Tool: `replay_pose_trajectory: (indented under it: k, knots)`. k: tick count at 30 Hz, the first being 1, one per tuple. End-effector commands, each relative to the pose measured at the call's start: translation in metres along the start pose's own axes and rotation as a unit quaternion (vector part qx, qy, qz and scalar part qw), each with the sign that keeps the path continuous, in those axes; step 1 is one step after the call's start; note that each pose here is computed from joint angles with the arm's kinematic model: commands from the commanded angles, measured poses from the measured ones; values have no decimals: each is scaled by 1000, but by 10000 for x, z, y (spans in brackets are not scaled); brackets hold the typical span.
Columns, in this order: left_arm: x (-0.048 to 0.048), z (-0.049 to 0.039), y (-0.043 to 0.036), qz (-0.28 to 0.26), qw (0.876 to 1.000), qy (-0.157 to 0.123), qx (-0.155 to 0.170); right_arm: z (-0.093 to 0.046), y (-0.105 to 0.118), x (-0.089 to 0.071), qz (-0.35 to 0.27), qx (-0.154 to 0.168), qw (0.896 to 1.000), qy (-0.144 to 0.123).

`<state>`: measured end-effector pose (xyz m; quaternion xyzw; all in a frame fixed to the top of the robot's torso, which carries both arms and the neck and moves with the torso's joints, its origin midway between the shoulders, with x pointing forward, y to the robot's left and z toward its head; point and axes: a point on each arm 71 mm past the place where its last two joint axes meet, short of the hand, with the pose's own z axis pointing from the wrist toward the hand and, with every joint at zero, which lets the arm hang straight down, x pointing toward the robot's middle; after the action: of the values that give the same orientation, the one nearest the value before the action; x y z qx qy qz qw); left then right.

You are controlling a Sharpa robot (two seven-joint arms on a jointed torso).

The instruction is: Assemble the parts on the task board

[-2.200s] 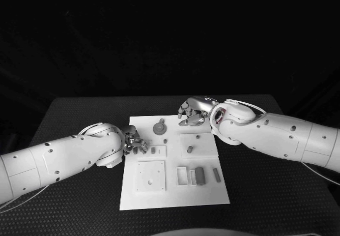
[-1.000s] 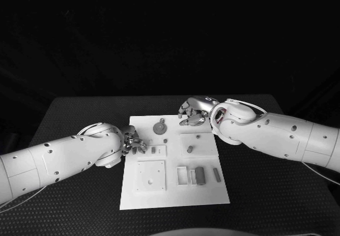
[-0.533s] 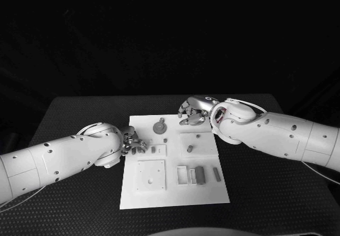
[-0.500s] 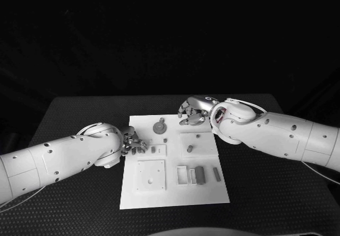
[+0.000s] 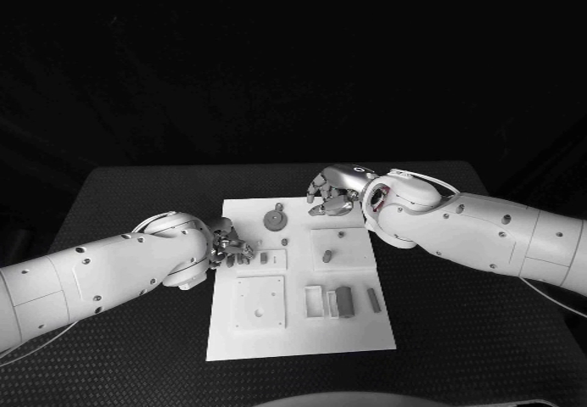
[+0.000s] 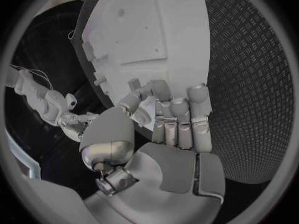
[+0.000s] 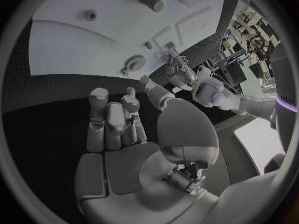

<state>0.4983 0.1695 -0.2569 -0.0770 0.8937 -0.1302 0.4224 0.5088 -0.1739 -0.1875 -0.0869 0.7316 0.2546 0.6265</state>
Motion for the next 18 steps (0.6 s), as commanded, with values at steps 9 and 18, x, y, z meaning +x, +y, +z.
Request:
replay_pose_trajectory:
  k: [9,18]
  knots:
    - [101,21,19,12,1000,24,-8,3,10,9,-2,-3,1000,6]
    - [113,20,-5,14,1000,27,-6,5,11,14,-2,-3,1000,9]
